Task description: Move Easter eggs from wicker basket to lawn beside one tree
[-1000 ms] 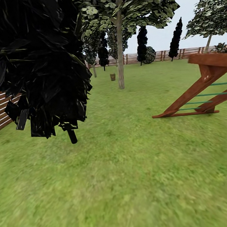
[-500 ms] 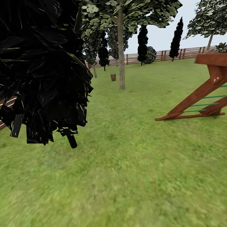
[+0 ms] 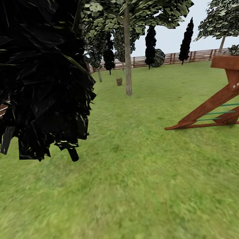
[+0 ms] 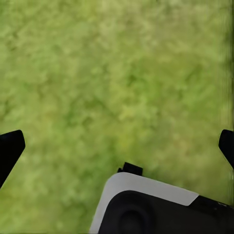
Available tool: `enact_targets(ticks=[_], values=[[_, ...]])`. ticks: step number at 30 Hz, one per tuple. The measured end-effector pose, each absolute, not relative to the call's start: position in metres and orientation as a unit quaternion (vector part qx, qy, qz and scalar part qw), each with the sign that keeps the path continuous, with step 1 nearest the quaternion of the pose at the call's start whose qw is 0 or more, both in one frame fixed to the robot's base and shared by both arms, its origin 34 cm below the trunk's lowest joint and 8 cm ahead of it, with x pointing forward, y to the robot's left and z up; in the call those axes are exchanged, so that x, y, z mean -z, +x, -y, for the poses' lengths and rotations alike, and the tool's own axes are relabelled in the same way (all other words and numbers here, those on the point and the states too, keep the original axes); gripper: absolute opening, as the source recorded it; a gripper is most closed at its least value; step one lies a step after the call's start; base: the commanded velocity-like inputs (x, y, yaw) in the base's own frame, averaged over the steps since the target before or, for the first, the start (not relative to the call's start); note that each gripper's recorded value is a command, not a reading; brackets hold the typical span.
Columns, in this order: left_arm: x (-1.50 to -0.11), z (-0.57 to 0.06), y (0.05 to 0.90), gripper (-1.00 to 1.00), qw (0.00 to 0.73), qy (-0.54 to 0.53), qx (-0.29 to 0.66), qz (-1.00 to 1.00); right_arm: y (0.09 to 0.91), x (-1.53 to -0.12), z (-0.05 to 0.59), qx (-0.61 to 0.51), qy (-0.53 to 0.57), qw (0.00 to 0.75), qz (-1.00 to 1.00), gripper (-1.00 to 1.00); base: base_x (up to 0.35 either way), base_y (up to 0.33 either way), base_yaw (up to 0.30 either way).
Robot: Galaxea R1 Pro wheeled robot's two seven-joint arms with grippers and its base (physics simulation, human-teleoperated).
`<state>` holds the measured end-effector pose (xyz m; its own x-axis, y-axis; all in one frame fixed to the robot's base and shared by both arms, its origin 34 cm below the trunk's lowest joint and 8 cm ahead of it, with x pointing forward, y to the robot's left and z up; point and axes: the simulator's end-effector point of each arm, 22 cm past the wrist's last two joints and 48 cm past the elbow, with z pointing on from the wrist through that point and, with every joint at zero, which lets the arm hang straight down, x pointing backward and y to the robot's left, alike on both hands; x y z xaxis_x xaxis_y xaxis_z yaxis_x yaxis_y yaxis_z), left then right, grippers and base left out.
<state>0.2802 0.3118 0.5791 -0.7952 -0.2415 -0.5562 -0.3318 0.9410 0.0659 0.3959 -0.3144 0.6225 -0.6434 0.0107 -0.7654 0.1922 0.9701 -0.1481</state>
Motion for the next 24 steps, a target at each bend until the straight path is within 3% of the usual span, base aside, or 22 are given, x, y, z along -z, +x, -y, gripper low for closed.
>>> enact_targets(ticks=[8, 24], values=[[-0.579, -0.313, 0.280, 1.00, 0.282, -0.153, -0.082, -0.944, 0.415, -0.634, 0.319, 0.110, 0.060, 0.443, -0.888, 1.00, 0.303, -0.199, 0.000], [-0.579, -0.313, 0.280, 1.00, 0.281, -0.152, -0.081, -0.944, 0.396, -0.626, 0.338, 0.124, 0.052, 0.422, -0.897, 1.00, 0.303, -0.176, 0.000]])
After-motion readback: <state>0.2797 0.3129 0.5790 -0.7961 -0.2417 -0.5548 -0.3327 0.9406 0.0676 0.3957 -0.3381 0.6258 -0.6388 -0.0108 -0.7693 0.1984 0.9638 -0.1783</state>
